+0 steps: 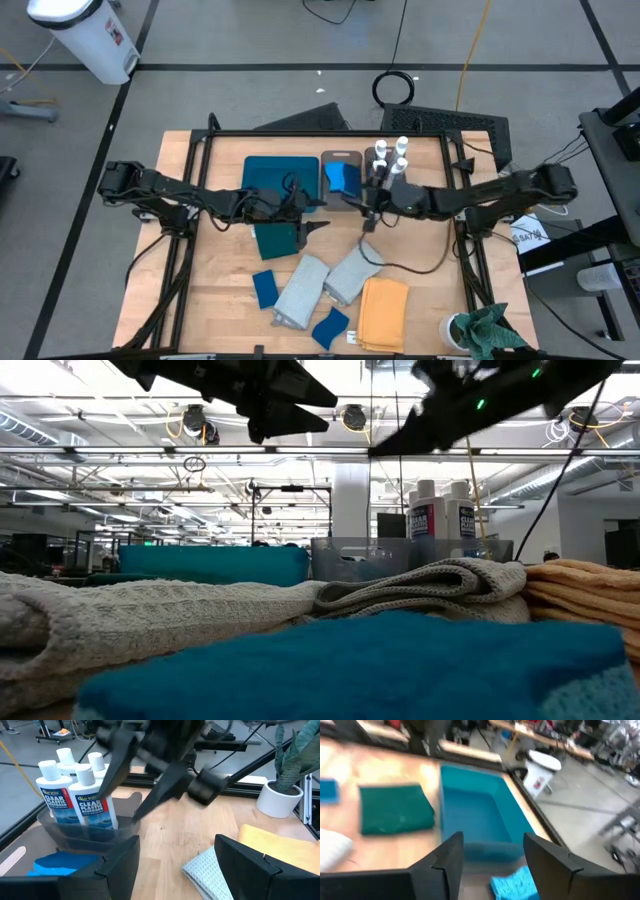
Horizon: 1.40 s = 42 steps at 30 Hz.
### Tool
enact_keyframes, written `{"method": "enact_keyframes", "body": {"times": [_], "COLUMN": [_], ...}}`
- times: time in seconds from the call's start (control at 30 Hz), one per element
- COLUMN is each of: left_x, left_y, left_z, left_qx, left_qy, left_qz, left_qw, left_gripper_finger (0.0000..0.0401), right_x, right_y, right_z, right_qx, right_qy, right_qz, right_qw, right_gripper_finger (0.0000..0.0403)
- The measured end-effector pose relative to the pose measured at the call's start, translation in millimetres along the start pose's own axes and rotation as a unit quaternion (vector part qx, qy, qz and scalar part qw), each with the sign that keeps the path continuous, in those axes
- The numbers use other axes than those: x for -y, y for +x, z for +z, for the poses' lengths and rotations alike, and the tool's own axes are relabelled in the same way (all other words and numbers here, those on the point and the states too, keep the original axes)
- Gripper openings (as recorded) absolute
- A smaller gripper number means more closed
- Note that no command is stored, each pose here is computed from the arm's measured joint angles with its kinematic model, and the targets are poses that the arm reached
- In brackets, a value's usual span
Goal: Pick & Place Kitchen Items
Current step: Put the blue sponge into the left black bin
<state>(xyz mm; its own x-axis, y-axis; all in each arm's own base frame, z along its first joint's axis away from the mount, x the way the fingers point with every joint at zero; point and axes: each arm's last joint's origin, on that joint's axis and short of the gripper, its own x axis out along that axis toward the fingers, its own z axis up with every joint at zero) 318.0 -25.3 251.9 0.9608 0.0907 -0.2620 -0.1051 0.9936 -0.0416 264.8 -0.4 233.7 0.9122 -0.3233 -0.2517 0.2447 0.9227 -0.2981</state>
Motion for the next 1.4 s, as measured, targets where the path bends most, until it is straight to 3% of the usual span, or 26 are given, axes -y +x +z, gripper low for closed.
{"method": "enact_keyframes", "body": {"times": [0.23,0.37,0.57,0.8,0.93,1.23,1.4], "left_x": [1,5,13,14,13,18,20], "left_y": [0,0,-13,-40,-39,-20,-11], "left_z": [-1,-1,15,37,31,9,3], "left_qx": [-0.002,-0.002,0.045,0.087,0.06,0.006,0.002], "left_qy": [-0.033,-0.033,0.001,0.02,0.027,0.04,0.041], "left_qz": [-0.001,-0.008,-0.026,-0.013,-0.007,-0.009,-0.007], "left_qw": [0.999,0.999,0.999,0.996,0.998,0.999,0.999], "left_gripper_finger": [0.0262,0.0262,0.0262,0.0262,0.0262,0.0262,0.0262], "right_x": [1,8,10,1,1,8,9], "right_y": [-47,-63,-70,-66,-66,-80,-87], "right_z": [34,37,32,2,1,23,23], "right_qx": [0.088,0.092,0.072,0.044,0.059,0.175,0.171], "right_qy": [0.016,0.026,0.061,0.091,0.108,0.106,0.104], "right_qz": [0.03,0.033,0.042,0.074,0.074,0.121,0.126], "right_qw": [0.996,0.995,0.995,0.992,0.99,0.971,0.972], "right_gripper_finger": [0.0164,0.016,0.0159,0.0159,0.0159,0.0153,0.0146]}}
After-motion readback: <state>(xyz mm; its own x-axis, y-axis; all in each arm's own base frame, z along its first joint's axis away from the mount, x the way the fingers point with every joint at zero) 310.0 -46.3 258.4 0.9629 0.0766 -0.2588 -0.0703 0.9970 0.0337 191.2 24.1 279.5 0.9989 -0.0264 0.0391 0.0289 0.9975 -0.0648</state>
